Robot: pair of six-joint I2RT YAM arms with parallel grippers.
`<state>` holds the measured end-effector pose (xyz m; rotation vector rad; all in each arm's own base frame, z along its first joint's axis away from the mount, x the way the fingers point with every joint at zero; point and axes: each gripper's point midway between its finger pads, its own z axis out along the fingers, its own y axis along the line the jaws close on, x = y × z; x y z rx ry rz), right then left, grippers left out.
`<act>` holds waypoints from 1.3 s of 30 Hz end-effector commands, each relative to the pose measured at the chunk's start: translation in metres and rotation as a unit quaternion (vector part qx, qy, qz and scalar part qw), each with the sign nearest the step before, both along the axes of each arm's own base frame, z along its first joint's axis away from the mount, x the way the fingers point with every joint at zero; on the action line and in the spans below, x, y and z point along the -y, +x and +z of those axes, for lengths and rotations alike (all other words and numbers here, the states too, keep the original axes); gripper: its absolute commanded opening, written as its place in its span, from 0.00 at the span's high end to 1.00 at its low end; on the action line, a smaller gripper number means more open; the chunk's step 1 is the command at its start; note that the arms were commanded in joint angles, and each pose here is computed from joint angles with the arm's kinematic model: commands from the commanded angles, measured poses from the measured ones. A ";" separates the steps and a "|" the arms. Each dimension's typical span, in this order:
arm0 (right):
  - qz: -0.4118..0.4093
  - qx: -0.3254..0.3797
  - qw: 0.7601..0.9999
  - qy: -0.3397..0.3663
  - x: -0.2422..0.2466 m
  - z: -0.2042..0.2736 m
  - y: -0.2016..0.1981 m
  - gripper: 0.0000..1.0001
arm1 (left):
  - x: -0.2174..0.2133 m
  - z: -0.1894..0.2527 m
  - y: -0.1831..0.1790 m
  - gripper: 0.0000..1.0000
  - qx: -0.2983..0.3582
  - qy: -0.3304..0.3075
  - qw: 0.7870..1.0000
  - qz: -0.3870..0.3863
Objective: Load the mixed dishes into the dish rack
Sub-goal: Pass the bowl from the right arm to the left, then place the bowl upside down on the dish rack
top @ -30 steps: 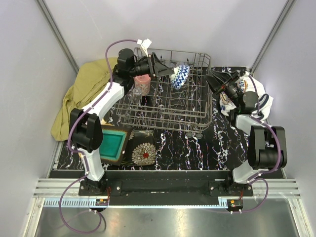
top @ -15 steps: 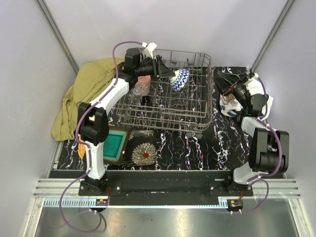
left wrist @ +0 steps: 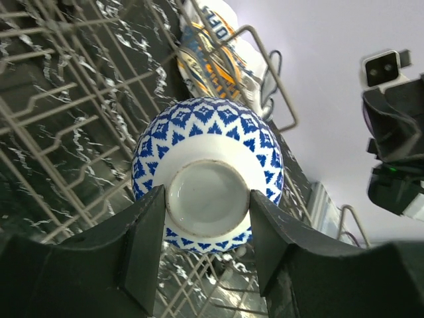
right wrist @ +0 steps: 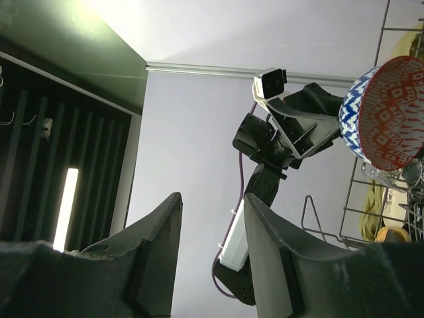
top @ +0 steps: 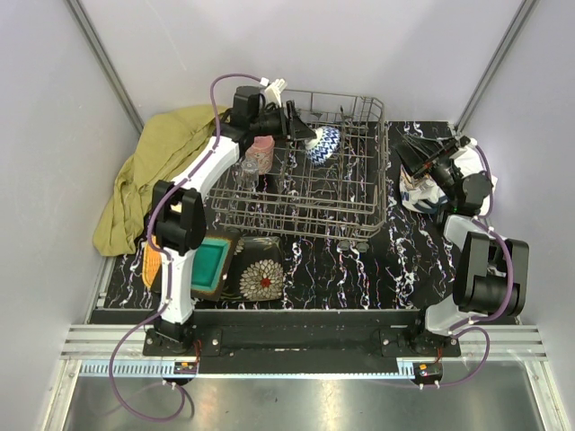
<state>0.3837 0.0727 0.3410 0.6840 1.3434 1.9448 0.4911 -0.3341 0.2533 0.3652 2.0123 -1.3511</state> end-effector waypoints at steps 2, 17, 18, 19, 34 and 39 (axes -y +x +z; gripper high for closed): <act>0.003 0.103 0.994 -0.031 0.000 0.028 -0.026 0.50 | -0.011 0.029 0.027 1.00 0.063 0.000 0.998 0.029; 0.008 0.090 0.995 -0.040 0.002 0.012 -0.017 0.50 | -0.019 0.006 0.082 1.00 0.075 0.026 0.994 0.079; 0.009 0.088 0.995 -0.041 0.002 0.010 -0.017 0.50 | -0.020 0.007 0.083 1.00 0.079 0.028 0.993 0.081; 0.010 0.089 0.995 -0.043 0.001 0.010 -0.017 0.50 | -0.020 0.007 0.085 1.00 0.083 0.029 0.993 0.083; 0.012 0.081 0.996 -0.045 0.002 0.003 -0.014 0.50 | -0.013 -0.012 0.080 1.00 0.127 0.108 0.983 0.081; 0.013 0.079 0.996 -0.046 0.002 0.001 -0.014 0.50 | -0.003 -0.015 0.072 1.00 0.146 0.134 0.978 0.069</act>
